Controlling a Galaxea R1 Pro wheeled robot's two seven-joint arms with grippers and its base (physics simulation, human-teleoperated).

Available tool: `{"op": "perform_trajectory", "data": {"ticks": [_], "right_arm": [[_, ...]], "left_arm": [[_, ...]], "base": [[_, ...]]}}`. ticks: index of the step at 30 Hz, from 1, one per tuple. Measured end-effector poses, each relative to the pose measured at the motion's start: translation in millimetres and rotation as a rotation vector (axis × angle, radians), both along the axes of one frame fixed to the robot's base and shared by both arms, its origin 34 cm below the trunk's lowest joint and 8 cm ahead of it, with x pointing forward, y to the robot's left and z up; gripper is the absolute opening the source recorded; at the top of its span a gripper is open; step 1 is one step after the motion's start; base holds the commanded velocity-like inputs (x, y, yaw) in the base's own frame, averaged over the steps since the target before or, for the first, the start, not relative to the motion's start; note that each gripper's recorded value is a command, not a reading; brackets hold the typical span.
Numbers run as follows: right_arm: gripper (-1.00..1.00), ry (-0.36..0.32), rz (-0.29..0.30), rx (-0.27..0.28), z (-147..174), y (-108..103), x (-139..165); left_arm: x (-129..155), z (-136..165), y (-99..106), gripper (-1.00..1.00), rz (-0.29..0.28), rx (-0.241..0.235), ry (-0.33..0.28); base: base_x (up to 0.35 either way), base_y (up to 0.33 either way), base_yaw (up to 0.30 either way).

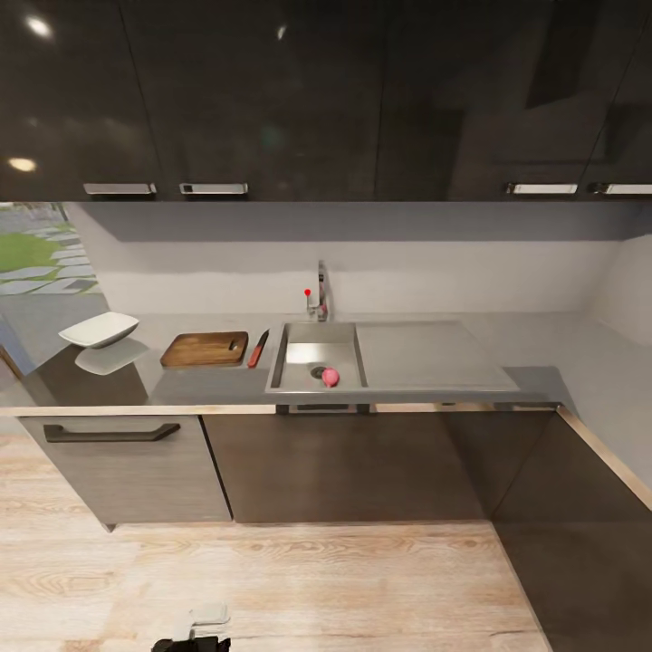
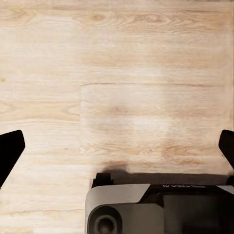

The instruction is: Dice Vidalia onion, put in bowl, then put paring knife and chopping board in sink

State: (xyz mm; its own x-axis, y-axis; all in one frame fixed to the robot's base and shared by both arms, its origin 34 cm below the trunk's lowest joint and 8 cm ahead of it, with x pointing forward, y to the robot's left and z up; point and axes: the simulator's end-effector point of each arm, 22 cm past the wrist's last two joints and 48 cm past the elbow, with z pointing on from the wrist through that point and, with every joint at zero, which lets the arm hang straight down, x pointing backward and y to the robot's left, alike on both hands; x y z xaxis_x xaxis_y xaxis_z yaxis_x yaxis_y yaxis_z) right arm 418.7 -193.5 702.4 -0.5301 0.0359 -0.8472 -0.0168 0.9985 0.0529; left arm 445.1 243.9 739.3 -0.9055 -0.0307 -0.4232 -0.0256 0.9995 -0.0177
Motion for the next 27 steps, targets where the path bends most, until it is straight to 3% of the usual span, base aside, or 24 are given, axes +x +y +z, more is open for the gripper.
{"op": "perform_trajectory", "data": {"ticks": [7, 13, 19, 27], "right_arm": [[1.00, 0.022, 0.003, 0.000, -4, 1, -3], [1.00, 0.043, 0.006, 0.000, -8, 2, -5], [1.00, 0.047, 0.005, -0.001, -9, 1, -5], [1.00, 0.047, 0.004, -0.003, -9, 0, -5]], "left_arm": [[26, 47, -17, 1.00, -0.010, -0.028, 0.004], [72, 89, -49, 1.00, -0.010, -0.084, -0.073], [115, 124, -65, 1.00, -0.033, -0.100, -0.099], [193, 197, -98, 1.00, -0.116, -0.106, -0.234]], "base": [[0.000, 0.000, 0.000], [0.000, 0.000, 0.000], [0.000, 0.000, 0.000], [0.000, 0.000, 0.000]]}}
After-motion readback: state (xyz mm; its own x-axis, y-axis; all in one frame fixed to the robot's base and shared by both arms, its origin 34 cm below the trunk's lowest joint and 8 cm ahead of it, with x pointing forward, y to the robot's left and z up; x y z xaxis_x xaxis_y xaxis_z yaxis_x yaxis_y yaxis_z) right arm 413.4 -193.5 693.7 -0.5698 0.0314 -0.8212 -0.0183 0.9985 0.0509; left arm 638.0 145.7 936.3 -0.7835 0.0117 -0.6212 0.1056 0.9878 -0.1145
